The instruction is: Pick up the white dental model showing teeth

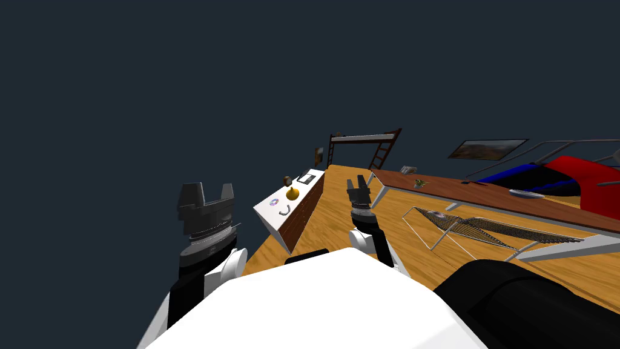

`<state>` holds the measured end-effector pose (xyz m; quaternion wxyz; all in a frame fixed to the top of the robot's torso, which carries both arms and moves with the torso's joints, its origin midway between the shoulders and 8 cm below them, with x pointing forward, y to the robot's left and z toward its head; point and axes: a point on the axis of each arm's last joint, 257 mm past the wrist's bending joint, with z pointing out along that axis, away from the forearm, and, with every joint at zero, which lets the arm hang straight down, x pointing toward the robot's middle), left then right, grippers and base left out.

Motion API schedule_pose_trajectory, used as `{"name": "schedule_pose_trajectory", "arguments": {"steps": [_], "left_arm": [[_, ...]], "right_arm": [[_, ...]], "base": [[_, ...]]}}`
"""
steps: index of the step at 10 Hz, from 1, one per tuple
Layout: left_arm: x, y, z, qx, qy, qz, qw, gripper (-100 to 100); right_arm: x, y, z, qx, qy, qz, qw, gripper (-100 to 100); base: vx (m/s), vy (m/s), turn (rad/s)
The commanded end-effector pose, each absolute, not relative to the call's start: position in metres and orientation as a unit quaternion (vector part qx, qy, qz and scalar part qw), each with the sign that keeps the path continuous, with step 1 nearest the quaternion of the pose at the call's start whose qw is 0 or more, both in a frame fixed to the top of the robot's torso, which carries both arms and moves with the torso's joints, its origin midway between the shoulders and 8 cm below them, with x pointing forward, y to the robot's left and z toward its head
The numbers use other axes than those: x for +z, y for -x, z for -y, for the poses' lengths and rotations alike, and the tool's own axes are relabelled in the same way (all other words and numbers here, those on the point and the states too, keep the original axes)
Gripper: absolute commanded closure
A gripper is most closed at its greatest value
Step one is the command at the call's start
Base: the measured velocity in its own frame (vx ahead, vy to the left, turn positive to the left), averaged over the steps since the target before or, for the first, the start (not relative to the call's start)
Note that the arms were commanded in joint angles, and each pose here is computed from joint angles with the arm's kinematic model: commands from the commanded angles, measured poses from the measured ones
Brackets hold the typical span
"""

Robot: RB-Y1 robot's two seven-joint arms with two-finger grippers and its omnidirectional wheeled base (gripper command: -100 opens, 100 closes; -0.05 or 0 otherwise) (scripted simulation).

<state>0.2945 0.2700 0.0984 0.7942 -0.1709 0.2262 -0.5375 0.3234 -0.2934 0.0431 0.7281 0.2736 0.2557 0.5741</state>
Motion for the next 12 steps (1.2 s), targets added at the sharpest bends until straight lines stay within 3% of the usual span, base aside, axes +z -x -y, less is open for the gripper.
{"name": "schedule_pose_trajectory", "arguments": {"steps": [1,12], "left_arm": [[0.091,-0.300,-0.268,-0.537,0.167,-0.248,0.789,-100],[-0.052,-0.342,-0.339,-0.464,0.305,-0.429,0.713,-100]], "right_arm": [[0.043,-0.323,0.293,0.574,-0.274,-0.256,0.728,0],[0.043,-0.323,0.293,0.574,-0.274,-0.256,0.728,0]], "base": [[0.010,-0.013,-0.017],[0.061,-0.053,-0.020]]}}
